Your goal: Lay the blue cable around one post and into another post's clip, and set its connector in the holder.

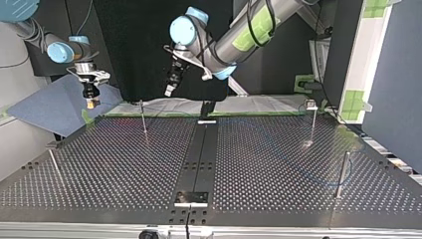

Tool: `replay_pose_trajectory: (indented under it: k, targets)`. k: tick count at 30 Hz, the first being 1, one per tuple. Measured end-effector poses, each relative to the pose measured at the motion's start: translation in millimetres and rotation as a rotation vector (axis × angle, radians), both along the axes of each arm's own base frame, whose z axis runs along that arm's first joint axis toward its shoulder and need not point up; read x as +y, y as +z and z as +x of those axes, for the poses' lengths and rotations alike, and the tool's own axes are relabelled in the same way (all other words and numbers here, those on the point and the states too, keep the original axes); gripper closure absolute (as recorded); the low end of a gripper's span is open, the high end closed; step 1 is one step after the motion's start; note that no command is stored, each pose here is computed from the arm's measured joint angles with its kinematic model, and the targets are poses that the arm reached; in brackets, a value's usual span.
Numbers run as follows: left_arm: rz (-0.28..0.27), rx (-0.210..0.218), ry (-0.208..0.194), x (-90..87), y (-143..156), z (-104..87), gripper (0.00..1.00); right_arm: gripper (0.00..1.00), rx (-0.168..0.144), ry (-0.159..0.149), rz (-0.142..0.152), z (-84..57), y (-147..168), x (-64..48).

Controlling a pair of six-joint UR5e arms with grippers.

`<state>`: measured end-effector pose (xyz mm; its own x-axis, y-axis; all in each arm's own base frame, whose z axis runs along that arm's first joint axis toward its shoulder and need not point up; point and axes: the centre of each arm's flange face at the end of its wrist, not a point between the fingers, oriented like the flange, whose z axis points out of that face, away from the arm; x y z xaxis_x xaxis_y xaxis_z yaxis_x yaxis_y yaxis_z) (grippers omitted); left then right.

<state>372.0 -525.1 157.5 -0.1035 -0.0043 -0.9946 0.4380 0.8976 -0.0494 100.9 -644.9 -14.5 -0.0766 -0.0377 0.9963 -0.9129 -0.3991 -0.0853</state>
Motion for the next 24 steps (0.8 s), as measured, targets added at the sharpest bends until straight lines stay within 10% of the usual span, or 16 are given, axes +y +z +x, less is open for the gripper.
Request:
replay_pose_trajectory:
  k: [24]
  targets:
    - [-0.051, -0.035, 0.063, 56.0, 46, -38.3, 0.0, 1.0, 0.0, 0.003, -0.001, 2.1, 0, 0.2]
